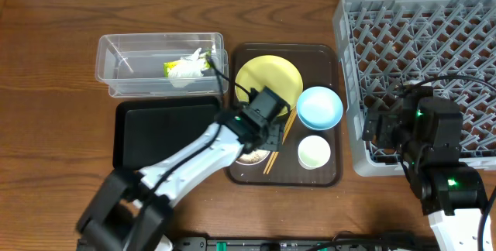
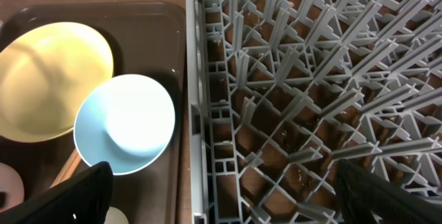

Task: Sort waste into correct bins and load items into the dishwasher rack
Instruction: 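Reach the left gripper to the white rice bowl and grip its rim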

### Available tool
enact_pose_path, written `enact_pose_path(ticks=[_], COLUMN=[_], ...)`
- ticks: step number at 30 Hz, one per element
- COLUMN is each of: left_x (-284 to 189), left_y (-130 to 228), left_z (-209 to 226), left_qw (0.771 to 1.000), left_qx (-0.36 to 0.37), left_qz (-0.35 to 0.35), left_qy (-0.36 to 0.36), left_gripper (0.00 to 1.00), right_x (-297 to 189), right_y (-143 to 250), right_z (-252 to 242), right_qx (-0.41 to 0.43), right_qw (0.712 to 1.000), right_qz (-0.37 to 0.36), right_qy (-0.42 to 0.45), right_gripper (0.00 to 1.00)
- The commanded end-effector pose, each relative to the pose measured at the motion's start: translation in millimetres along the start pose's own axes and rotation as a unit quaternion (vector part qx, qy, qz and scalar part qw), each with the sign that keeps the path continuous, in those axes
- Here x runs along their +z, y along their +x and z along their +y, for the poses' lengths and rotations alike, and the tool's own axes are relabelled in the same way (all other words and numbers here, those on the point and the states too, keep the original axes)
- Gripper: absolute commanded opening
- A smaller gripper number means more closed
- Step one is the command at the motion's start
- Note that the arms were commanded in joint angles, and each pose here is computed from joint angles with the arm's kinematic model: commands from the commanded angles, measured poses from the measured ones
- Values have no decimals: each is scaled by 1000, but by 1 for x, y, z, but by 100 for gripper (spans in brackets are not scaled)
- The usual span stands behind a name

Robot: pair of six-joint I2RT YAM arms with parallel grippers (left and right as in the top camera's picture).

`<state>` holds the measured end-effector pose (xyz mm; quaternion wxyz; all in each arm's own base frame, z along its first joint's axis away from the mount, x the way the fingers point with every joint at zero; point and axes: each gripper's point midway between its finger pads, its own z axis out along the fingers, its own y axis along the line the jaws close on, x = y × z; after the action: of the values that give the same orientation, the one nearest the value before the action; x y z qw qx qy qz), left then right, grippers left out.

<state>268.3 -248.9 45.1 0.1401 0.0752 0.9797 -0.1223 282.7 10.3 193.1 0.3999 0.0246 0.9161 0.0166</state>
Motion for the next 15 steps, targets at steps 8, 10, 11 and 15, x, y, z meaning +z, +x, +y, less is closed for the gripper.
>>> enact_pose_path(ticks=[8,10,11,15], left_x=[26,26,26,25], left_y=[12,11,10,10], left_z=[-5,-5,-6,-6], left_qw=[1000,1000,1000,1000], left_qx=[3,3,3,3], left_qz=[22,20,19,19], left_qy=[-11,-10,-9,-9], left_gripper=[37,34,31,26], right_x=[-4,-4,-4,-4], right_y=[-6,-6,-6,-6], right_z=[5,5,5,5], right_qx=[-1,-1,-1,-1], right_qw=[1000,1000,1000,1000], right_qz=[-6,-7,-7,-7], right_qy=[-9,-9,-9,-9], right_gripper=[99,99,99,99])
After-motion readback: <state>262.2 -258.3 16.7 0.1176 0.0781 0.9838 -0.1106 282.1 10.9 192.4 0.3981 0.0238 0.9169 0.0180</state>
